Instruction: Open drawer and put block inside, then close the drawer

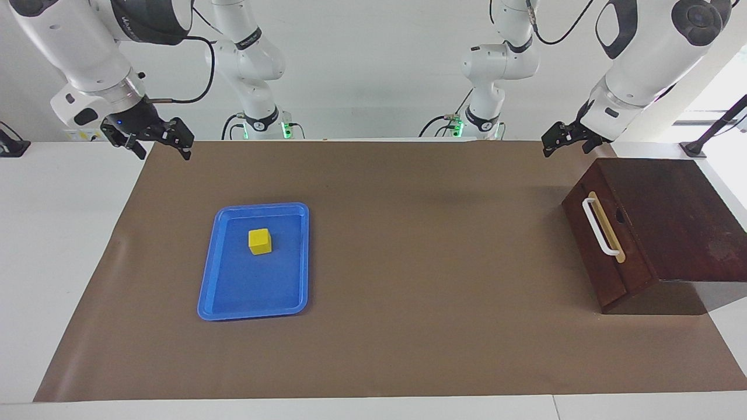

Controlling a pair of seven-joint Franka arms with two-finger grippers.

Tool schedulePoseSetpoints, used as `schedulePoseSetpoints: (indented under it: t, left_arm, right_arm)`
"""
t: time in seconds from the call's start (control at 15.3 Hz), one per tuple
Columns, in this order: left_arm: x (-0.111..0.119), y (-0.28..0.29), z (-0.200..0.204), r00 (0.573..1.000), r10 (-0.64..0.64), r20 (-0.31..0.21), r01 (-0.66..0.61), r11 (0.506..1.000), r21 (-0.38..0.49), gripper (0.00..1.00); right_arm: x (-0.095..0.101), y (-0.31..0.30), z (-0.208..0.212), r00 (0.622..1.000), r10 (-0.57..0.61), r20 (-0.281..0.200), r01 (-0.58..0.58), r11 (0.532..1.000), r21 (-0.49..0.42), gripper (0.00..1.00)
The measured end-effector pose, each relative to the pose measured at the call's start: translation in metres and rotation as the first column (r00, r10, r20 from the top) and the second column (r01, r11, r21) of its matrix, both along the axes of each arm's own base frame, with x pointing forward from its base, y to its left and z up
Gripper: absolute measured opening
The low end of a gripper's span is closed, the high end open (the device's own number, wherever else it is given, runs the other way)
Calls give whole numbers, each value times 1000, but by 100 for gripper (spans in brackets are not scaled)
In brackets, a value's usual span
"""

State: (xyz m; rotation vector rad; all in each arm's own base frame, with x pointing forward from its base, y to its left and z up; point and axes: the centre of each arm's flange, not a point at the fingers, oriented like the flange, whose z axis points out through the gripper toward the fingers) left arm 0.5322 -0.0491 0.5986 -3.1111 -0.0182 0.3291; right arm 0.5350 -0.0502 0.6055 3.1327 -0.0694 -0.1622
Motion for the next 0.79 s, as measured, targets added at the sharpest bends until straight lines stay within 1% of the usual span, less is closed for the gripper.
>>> schedulePoseSetpoints:
  t: [0.65, 0.72, 0.79]
  left_arm:
    - [0, -1, 0, 1000, -2, 0, 2, 1000, 0, 100]
    - [0, -2, 0, 1000, -3, 4, 3, 1000, 0, 100]
    - [2, -3, 1, 1000, -1, 21, 1, 1000, -1, 100]
  right_arm:
    - [1, 0, 1, 1000, 0, 10, 0, 1000, -1, 100]
    - [1, 0, 1, 1000, 0, 10, 0, 1000, -1, 100]
    - [1, -1, 0, 1000, -5, 8, 5, 1000, -1, 100]
